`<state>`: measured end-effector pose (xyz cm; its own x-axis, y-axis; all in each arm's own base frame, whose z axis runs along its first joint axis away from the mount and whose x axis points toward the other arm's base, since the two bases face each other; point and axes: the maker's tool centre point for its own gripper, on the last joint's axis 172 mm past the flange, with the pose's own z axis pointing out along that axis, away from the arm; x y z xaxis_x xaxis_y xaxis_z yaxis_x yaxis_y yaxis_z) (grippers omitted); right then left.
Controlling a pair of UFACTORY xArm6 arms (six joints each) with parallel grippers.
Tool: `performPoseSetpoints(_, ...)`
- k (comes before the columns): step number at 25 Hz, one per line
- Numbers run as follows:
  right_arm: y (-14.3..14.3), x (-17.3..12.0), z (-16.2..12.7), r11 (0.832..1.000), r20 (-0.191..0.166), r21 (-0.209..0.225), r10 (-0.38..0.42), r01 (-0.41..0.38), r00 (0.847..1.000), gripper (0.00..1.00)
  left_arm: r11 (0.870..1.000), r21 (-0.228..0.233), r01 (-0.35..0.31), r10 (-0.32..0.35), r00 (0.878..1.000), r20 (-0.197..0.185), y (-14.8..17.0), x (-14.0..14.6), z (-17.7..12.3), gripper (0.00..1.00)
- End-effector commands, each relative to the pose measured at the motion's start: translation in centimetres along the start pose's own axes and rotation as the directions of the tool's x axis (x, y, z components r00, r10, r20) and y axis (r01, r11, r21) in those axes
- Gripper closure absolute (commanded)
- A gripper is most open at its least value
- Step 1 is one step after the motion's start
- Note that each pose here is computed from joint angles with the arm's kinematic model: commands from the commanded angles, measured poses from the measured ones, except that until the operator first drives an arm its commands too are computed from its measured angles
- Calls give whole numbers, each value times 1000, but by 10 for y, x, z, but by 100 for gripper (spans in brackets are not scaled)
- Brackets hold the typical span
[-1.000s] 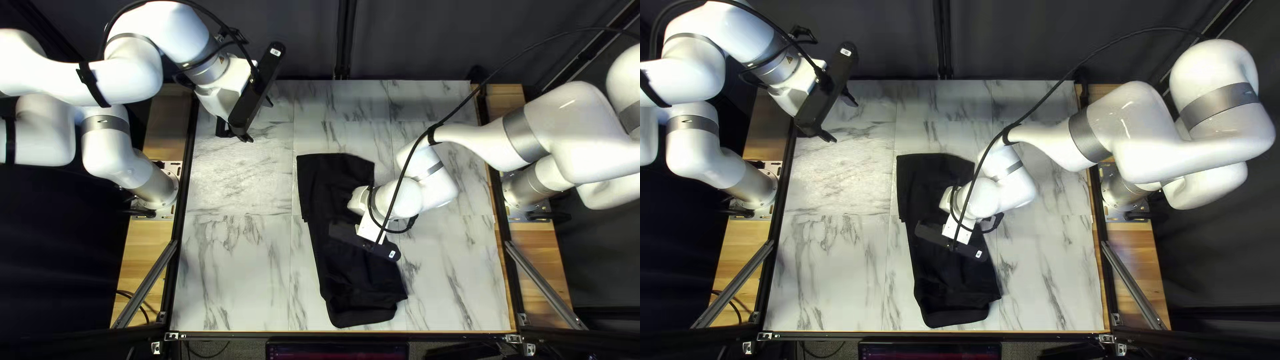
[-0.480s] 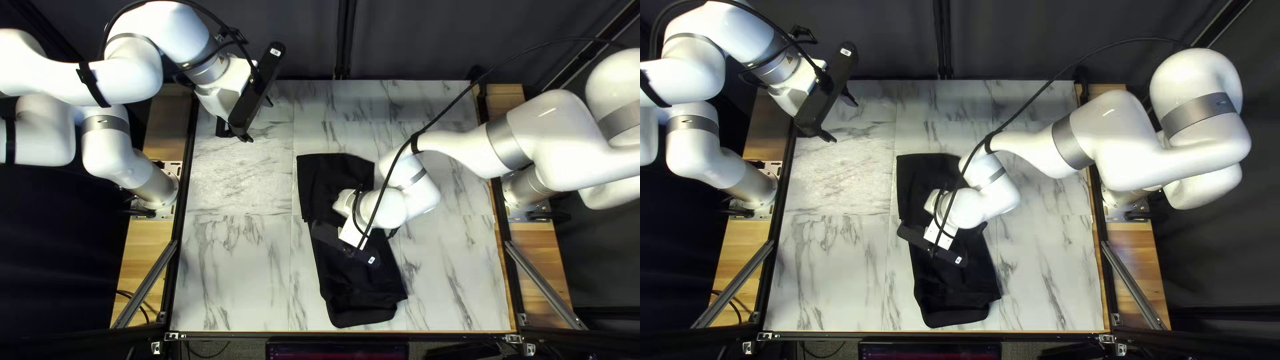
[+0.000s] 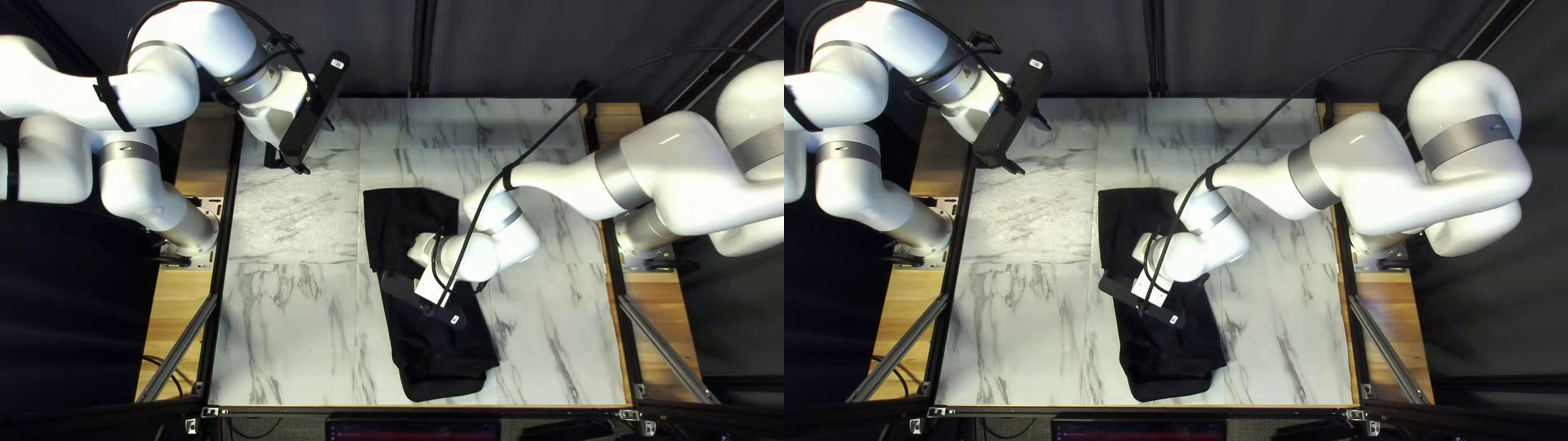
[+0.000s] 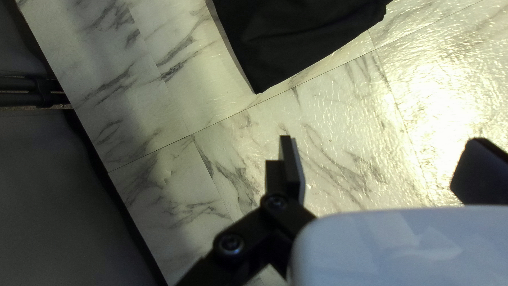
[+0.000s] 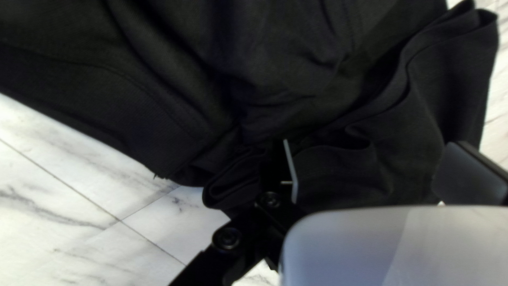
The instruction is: Fold t-shirt
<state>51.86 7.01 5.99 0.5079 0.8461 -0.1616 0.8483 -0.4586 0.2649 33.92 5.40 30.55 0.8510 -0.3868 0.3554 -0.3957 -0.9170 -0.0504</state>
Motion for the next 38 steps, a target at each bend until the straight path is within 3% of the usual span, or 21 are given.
performPoseSetpoints(1, -1, 7, -6, 994, 37, 6, 113, -114, 993, 0, 1000, 0, 0, 0, 1000, 0, 0, 0, 0, 0)
performPoseSetpoints(4, -3, 16, -8, 980, 67, 8, 196, -197, 978, 0, 1000, 0, 0, 0, 1000, 0, 0, 0, 0, 0)
performPoseSetpoints(8, -8, 16, -8, 950, 125, 15, 308, -312, 943, 0, 1000, 0, 0, 0, 1000, 0, 0, 0, 0, 0)
performPoseSetpoints(16, -25, -17, -11, 913, 197, 3, 400, -409, 895, 0, 1000, 0, 0, 0, 1000, 0, 0, 0, 0, 0)
performPoseSetpoints(23, -24, -19, -8, 898, 216, -3, 431, -441, 876, 0, 1000, 0, 0, 0, 1000, 0, 0, 0, 0, 0)
performPoseSetpoints(30, -22, -20, 8, 892, 230, -5, 442, -453, 867, 0, 1000, 0, 0, 0, 1000, 0, 0, 0, 0, 0)
performPoseSetpoints(38, -23, -29, 5, 885, 258, -18, 454, -465, 853, 0, 1000, 0, 0, 0, 1000, 0, 0, 0, 0, 0)
